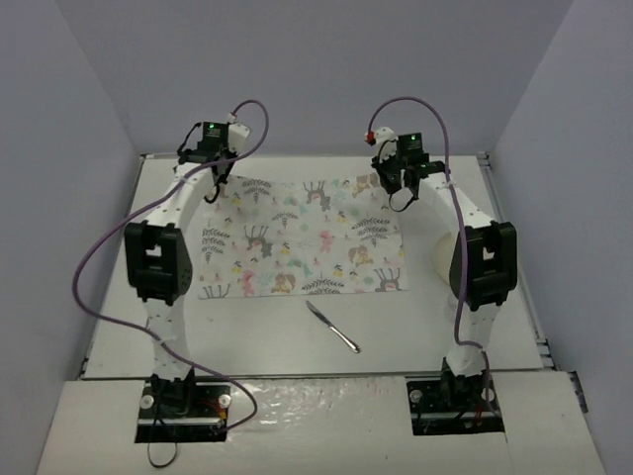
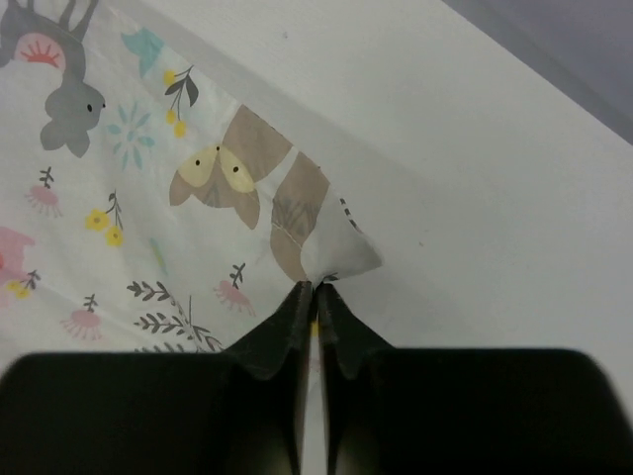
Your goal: Set the dinner table for one person
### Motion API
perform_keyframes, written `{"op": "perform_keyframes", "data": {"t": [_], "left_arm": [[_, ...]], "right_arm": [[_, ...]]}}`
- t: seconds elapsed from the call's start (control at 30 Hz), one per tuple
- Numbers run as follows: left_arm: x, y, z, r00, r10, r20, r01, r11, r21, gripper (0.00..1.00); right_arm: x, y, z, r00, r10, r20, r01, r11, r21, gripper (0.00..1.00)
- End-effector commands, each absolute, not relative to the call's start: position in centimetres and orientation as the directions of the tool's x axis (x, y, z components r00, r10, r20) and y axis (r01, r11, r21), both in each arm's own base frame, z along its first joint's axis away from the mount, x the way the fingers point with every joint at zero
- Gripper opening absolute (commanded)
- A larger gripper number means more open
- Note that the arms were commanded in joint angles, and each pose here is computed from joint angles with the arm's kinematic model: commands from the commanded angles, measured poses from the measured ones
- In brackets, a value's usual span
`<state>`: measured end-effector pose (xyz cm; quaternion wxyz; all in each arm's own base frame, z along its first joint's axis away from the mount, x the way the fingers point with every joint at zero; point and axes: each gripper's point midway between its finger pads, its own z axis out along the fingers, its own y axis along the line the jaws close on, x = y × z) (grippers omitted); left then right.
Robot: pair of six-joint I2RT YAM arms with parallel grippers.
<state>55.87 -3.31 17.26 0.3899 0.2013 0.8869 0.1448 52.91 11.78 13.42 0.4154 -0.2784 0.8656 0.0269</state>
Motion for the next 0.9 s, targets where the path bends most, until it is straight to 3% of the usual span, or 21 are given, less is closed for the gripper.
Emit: {"op": "perform_keyframes", "data": {"t": [0.0, 0.07, 0.13, 0.17, 0.3, 0.43, 0.53, 0.6, 0.77, 0.87], "left_arm": [[59.6, -0.5, 25.9, -0.481, 0.424, -0.767, -0.006, 0.874, 0.486, 0.38], [60.6, 0.1, 27.2, -0.461, 0.410, -0.787, -0.064, 0.869, 0.491, 0.80], [60.8, 0.7, 28.8, -0.440, 0.402, -0.803, -0.108, 0.864, 0.492, 0.92], [60.8, 0.7, 29.0, -0.437, 0.406, -0.802, -0.110, 0.861, 0.496, 0.93], [59.5, 1.6, 32.8, -0.383, 0.384, -0.840, -0.168, 0.865, 0.472, 0.94], [56.6, 1.7, 35.2, -0.349, 0.363, -0.864, -0.163, 0.884, 0.438, 0.91], [53.7, 0.8, 33.8, -0.373, 0.362, -0.854, -0.081, 0.905, 0.418, 0.88], [51.9, 0.1, 32.5, -0.380, 0.348, -0.857, -0.040, 0.919, 0.392, 0.88], [47.3, -1.7, 26.2, -0.432, 0.340, -0.835, 0.107, 0.939, 0.327, 0.86], [45.5, -2.7, 21.9, -0.517, 0.334, -0.788, 0.186, 0.942, 0.278, 0.57]], "right_arm": [[57.4, 10.9, 17.3, -0.409, -0.440, -0.799, -0.377, 0.879, -0.291, 0.68], [58.2, 10.4, 17.8, -0.404, -0.455, -0.794, -0.328, 0.882, -0.339, 0.89], [58.9, 9.7, 19.7, -0.388, -0.454, -0.802, -0.262, 0.889, -0.377, 0.91], [59.0, 9.5, 20.2, -0.385, -0.453, -0.804, -0.251, 0.890, -0.381, 0.92], [58.2, 8.5, 24.4, -0.346, -0.465, -0.815, -0.160, 0.885, -0.437, 0.97], [54.9, 9.2, 27.3, -0.294, -0.461, -0.837, -0.202, 0.886, -0.417, 0.83], [52.0, 10.1, 28.2, -0.270, -0.443, -0.855, -0.255, 0.889, -0.380, 0.81], [49.7, 10.6, 25.5, -0.329, -0.463, -0.823, -0.327, 0.873, -0.361, 0.81], [45.6, 12.9, 21.8, -0.384, -0.496, -0.779, -0.504, 0.819, -0.273, 0.60], [43.8, 13.8, 19.2, -0.442, -0.523, -0.729, -0.570, 0.791, -0.222, 0.28]]}}
